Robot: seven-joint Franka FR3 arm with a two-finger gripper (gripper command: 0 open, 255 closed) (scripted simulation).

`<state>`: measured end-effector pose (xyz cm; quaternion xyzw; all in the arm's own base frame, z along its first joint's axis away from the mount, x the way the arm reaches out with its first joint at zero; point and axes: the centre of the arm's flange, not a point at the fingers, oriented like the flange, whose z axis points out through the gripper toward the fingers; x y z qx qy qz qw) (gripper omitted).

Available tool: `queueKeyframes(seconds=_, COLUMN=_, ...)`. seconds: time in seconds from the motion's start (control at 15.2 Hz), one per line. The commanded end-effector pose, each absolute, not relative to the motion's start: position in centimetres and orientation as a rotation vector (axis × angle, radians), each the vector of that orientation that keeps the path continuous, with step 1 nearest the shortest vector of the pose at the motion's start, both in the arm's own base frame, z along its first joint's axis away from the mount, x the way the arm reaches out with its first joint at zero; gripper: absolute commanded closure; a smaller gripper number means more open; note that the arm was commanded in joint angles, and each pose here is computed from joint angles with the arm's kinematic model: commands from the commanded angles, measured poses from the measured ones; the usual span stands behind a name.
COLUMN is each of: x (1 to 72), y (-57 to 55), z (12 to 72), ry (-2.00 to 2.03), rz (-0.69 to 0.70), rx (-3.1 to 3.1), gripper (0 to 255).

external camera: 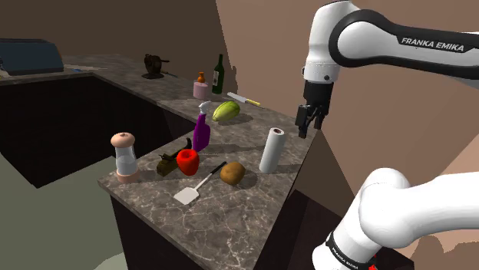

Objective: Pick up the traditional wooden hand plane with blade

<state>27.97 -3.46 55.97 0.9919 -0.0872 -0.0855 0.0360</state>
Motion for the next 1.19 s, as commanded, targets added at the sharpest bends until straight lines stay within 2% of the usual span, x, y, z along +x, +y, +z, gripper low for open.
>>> queueKeyframes(seconds=0.0, x=28.0, y=-3.5, z=56.0, ry=-0.268, rz=-0.263, rx=3.047, gripper=0)
queueKeyframes(seconds=1.12, x=46.4, y=3.1, z=46.9, ry=-0.409, rz=-0.156, rx=3.028, gripper=0)
